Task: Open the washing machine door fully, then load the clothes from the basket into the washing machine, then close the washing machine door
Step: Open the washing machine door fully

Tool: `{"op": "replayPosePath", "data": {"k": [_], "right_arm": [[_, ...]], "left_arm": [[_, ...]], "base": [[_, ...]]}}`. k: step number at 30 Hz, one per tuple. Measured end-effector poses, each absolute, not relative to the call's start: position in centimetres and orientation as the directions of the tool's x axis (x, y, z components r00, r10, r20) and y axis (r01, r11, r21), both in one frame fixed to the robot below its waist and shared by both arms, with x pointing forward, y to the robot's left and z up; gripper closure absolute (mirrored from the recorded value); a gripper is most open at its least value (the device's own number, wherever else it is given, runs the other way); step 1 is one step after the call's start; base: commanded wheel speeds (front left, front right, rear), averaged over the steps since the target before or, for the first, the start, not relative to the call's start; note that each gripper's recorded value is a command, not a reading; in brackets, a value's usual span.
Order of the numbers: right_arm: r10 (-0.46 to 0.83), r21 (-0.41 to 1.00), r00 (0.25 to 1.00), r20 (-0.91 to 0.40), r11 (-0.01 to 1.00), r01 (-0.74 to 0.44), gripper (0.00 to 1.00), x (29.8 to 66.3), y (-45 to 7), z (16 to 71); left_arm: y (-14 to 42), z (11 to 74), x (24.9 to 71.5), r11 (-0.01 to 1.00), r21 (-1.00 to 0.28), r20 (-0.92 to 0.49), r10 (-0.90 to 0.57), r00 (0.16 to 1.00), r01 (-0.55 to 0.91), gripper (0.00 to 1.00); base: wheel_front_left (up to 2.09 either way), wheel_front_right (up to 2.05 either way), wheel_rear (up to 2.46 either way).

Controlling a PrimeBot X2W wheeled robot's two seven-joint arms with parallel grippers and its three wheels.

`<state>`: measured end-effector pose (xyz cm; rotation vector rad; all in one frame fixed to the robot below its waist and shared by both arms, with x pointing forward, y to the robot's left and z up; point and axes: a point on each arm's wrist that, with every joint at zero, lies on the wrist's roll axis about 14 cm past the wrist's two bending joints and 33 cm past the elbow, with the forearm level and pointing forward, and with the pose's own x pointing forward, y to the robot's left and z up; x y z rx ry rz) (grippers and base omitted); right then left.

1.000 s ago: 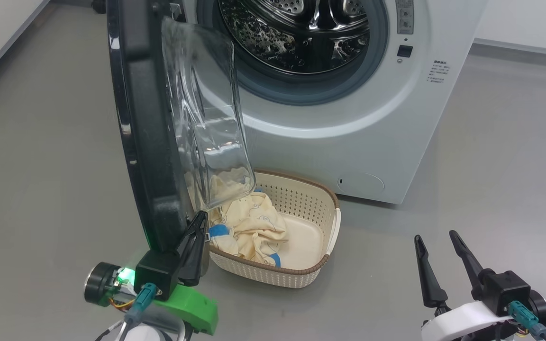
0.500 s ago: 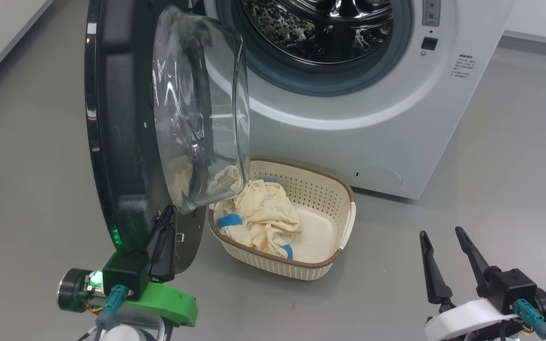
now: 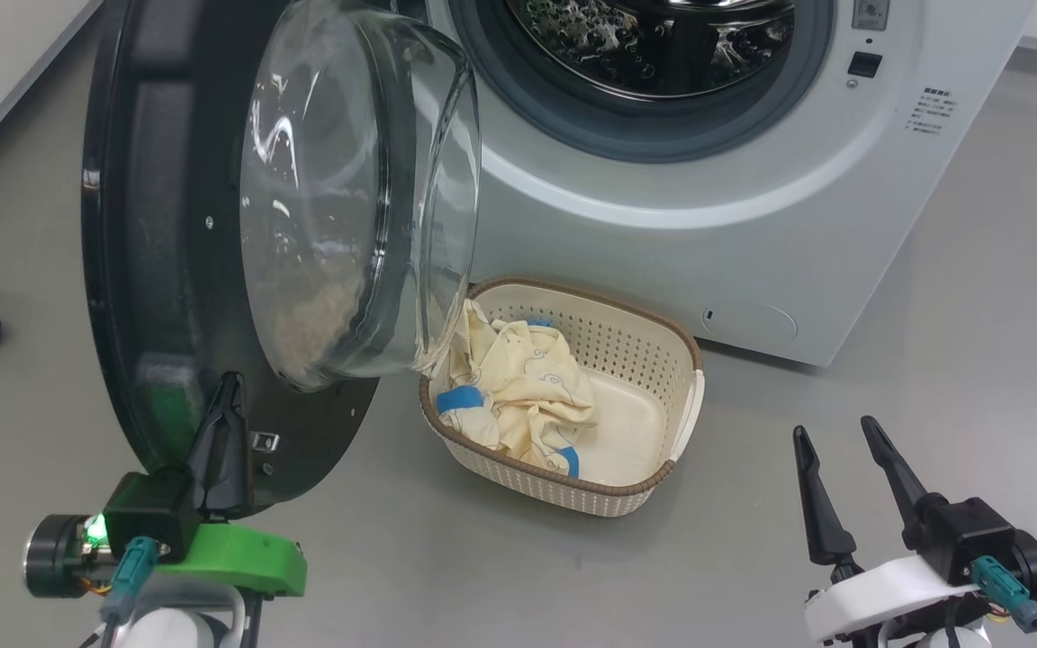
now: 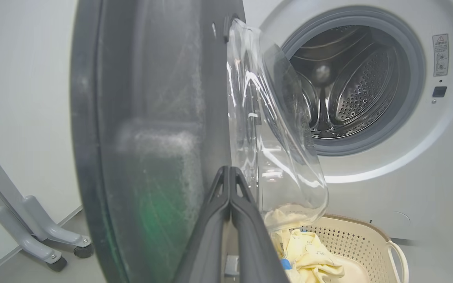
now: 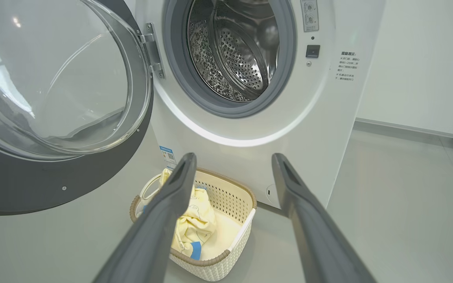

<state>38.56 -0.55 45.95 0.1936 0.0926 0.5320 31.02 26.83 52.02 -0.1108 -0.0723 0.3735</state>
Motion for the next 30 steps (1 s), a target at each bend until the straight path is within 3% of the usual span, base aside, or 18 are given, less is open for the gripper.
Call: {"op": "replayPosePath", "data": {"k": [30], "right_arm": [[0.493, 0.201, 0.868, -0.055, 0.857, -0.474, 0.00, 42.7, -1.4, 43.5]], "left_arm": [[36.9, 51.1, 32.8, 0.812, -0.078, 0.025, 0.581, 0.813, -0.578, 1.00]], "base": [[0.00, 0.00, 0.00]]}}
